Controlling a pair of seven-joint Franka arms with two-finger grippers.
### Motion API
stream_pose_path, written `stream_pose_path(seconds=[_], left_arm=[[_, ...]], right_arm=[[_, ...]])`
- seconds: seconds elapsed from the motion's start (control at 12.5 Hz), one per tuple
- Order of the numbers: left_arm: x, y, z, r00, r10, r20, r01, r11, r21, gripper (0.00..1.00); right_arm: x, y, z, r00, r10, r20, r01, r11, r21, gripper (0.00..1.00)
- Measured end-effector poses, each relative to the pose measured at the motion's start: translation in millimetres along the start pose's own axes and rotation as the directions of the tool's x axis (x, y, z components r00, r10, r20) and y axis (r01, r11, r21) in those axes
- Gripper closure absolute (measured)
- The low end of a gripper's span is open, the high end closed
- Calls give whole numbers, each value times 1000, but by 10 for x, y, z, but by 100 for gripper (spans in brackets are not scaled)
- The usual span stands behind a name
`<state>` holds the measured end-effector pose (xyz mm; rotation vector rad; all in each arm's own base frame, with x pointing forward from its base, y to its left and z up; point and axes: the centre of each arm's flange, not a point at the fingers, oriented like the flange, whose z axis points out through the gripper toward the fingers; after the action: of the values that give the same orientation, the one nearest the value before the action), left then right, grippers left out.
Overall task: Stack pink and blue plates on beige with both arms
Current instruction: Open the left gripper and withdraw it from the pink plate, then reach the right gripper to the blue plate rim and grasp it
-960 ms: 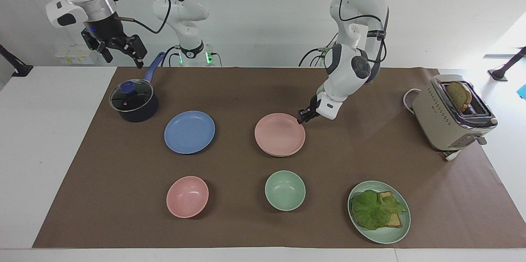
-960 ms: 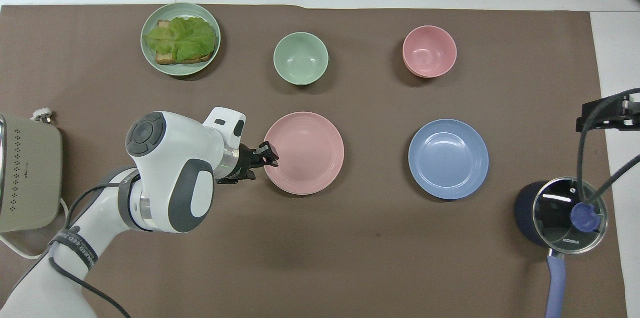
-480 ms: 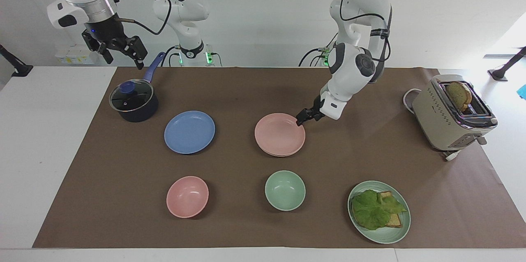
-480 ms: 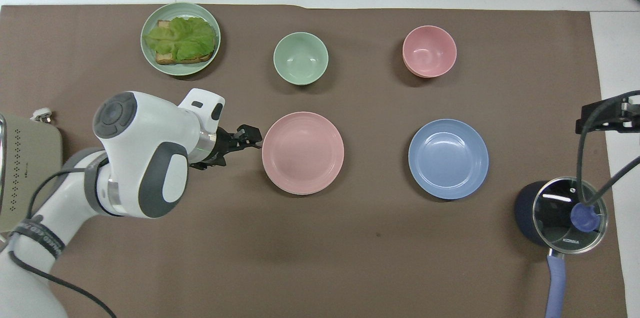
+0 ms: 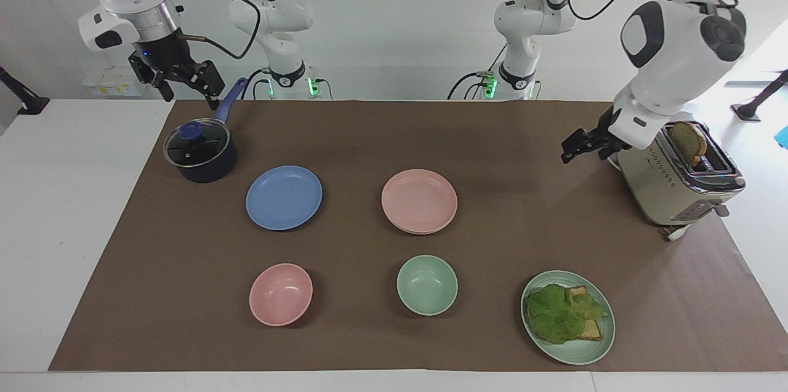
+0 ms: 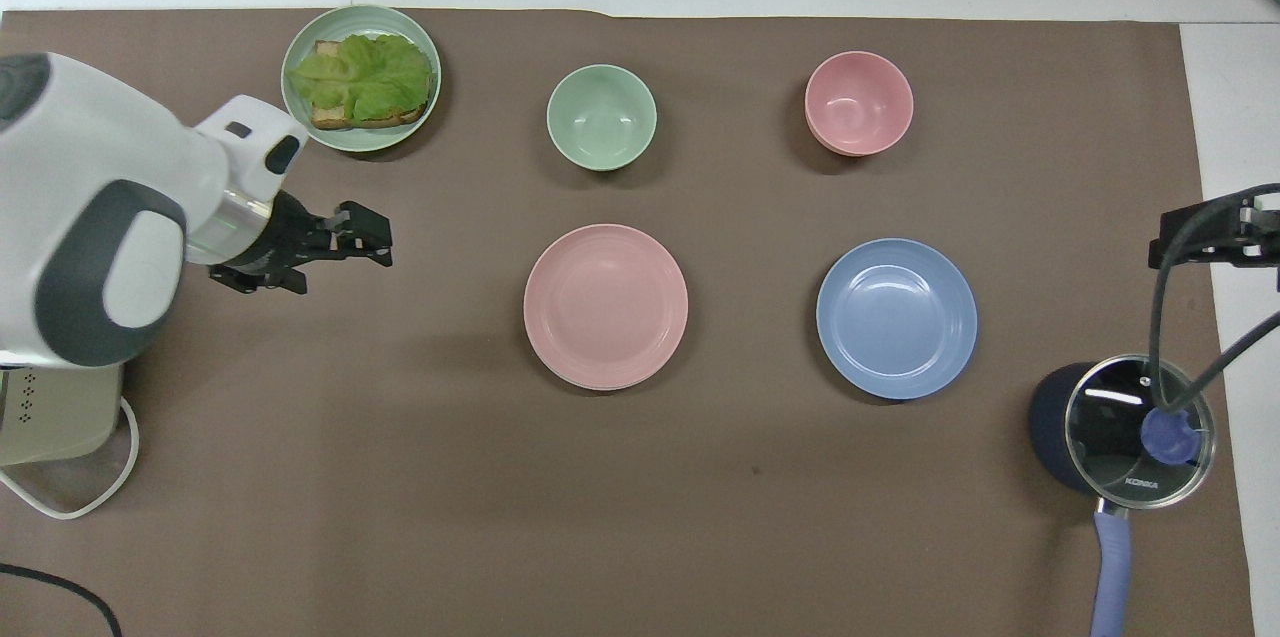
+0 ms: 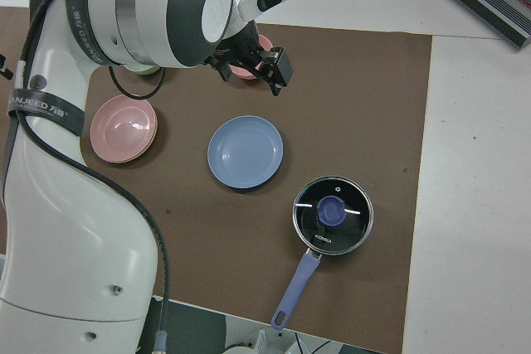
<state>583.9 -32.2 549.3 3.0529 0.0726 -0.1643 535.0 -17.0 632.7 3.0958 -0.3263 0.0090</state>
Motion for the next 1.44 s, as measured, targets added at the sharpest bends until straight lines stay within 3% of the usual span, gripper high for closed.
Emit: stream_pose_path(seconds=[0.24,0.72,1.04,1.44], left_arm=[[-72,-201,-421,994,106,-21,-105,993,60,0],[-520,-14,-1171,978,148,-149,-138,987,80,0],[-559,-50,-1205,978,141,-153,-130,988,80,0],[-558,-46,-1195,978,142,-150,-131,988,80,0]], right_arm=[[-9,-12,403,1000,-22,-11,22,1000,5,0],[-37,-13,1690,998,-50,-28,51,999,10,0],[-111,112,2614,996,-80,-33,80,997,10,0],[-124,107,2958,995,-95,-2,95,995,8,5]])
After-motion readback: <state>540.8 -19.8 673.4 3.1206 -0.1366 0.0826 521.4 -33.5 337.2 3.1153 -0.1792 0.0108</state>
